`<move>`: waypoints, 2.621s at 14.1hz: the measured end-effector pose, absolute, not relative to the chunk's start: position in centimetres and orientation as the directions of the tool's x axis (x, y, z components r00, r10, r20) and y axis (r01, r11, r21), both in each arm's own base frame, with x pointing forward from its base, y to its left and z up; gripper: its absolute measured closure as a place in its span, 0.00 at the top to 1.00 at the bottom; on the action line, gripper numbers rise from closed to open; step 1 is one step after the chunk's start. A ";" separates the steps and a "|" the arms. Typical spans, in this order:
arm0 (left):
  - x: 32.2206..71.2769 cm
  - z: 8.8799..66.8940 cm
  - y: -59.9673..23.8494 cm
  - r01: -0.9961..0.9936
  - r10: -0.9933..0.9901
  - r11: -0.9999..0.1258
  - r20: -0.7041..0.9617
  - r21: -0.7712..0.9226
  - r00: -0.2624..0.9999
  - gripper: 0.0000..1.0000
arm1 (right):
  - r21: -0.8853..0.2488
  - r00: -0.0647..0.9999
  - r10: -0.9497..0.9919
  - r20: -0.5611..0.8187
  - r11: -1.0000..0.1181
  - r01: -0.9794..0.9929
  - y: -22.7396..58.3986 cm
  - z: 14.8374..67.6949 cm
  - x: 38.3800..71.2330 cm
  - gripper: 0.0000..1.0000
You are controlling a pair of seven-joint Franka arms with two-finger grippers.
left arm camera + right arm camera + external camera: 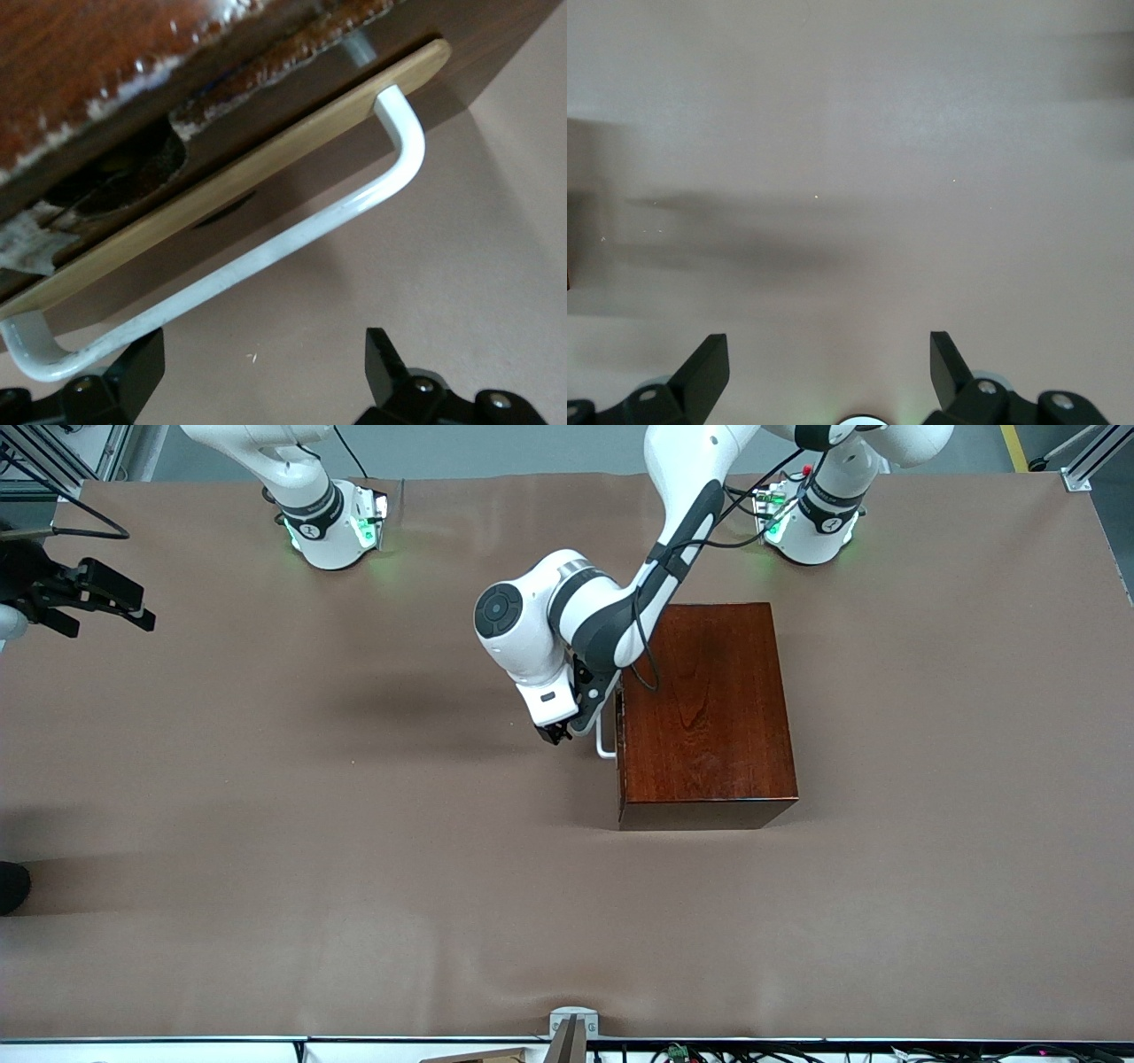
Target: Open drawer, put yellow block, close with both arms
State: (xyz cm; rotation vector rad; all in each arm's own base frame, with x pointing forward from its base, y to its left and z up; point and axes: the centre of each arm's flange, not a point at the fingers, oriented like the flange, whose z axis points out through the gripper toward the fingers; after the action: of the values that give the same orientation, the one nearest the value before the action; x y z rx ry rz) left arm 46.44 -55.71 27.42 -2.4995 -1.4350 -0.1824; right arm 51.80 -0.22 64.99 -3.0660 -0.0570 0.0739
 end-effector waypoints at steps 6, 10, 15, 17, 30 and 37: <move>46.4 27.7 -55.6 0.859 0.827 -0.483 0.235 -0.169 0.511 1.00 | -0.075 0.998 0.040 -0.047 -0.997 0.037 -0.1 65.0 51.8 1.00; 46.5 31.0 -56.8 0.776 0.755 -0.621 0.184 -0.110 0.630 1.00 | -0.075 0.998 0.040 -0.047 -0.997 0.037 -0.1 65.0 51.8 1.00; 50.7 51.7 -49.7 0.640 0.649 -0.761 0.109 0.108 0.753 1.00 | -0.075 0.998 0.040 -0.047 -0.997 0.037 -0.1 65.0 51.8 1.00; 53.7 57.8 -41.4 0.581 0.590 -0.806 0.094 0.110 0.802 1.00 | -0.075 0.998 0.041 -0.047 -0.997 0.037 -0.1 64.9 51.8 1.00; 53.7 65.7 -12.0 0.155 0.155 -0.987 -0.010 0.039 0.988 1.00 | -0.028 0.998 0.046 -0.049 -0.999 0.044 -0.1 64.9 51.8 1.00; 53.6 65.4 -5.0 -0.017 -0.018 -0.999 -0.019 0.041 1.000 1.00 | -0.028 0.998 0.045 -0.049 -0.999 0.044 -0.2 64.9 51.8 1.00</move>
State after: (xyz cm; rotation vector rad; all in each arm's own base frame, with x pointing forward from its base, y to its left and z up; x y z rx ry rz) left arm 53.58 -4.99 65.40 -3.1817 0.0283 0.0313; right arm 51.83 -0.15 64.90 -3.1132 -0.0695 0.0777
